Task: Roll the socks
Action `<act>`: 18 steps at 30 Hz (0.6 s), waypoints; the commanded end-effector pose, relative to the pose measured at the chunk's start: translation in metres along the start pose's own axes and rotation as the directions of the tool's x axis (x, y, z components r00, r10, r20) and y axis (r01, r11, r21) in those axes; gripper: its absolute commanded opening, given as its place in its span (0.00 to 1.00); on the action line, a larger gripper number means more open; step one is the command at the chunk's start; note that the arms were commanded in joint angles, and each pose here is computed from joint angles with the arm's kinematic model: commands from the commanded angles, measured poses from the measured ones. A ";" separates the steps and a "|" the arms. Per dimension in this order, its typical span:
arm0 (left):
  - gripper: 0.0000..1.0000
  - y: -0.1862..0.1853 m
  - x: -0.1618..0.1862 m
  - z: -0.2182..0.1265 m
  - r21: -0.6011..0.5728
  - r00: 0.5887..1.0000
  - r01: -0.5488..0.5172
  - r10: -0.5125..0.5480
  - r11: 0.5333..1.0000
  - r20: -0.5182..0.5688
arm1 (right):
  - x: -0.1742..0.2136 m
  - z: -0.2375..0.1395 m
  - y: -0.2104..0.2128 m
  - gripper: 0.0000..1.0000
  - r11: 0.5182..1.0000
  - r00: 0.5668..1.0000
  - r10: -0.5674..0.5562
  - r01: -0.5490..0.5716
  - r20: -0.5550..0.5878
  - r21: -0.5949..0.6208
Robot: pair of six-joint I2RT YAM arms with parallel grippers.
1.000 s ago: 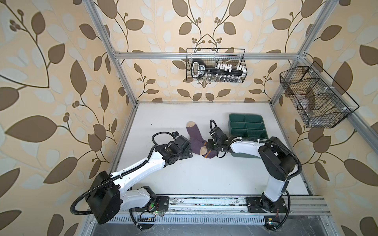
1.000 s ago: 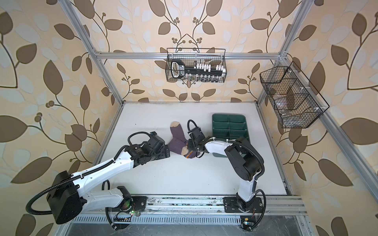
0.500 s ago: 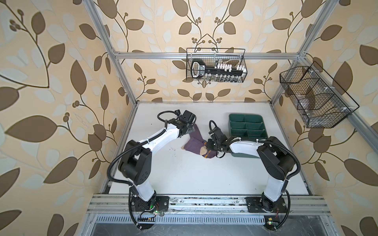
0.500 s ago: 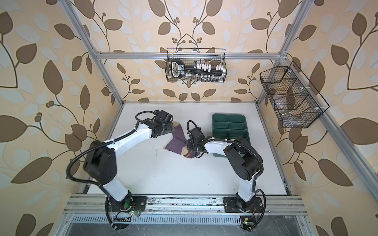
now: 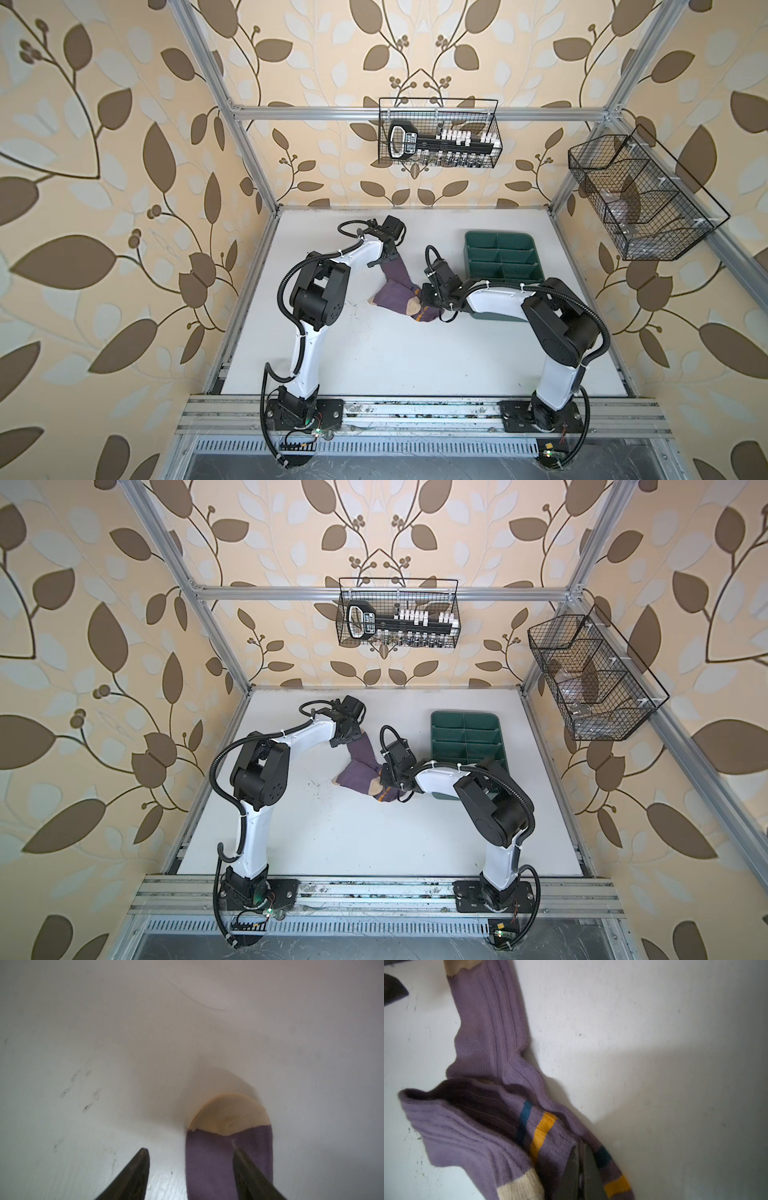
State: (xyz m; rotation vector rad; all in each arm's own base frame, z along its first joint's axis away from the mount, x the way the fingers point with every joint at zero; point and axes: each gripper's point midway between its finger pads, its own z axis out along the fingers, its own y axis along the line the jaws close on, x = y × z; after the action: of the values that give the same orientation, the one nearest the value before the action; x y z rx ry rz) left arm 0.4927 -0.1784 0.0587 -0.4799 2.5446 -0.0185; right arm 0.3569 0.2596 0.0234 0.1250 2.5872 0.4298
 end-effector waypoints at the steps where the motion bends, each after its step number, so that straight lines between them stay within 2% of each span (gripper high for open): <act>1: 0.64 -0.009 -0.013 -0.001 -0.010 0.999 -0.027 0.027 1.000 0.023 | 0.011 0.004 -0.009 0.00 1.000 0.999 -0.018 0.018 -0.027 0.024; 5: 0.62 -0.003 -0.012 0.016 -0.059 1.000 -0.027 0.027 0.998 -0.002 | 0.010 0.001 -0.009 0.00 1.000 1.000 -0.009 0.009 -0.027 0.007; 10: 0.61 0.017 -0.007 0.033 -0.114 0.998 0.036 -0.041 0.993 -0.037 | 0.004 -0.009 -0.007 0.00 1.000 1.000 -0.005 0.005 -0.006 -0.013; 18: 0.60 0.050 0.004 0.040 -0.191 0.992 0.109 -0.120 0.975 -0.048 | -0.002 -0.023 -0.017 0.00 1.000 1.000 0.010 -0.010 0.023 -0.005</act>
State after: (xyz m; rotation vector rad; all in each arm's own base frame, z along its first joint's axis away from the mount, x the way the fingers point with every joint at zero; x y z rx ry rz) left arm 0.5132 -0.1532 0.0264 -0.6286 2.5604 0.0669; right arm 0.3515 0.2458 0.0364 0.1355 2.5582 0.4550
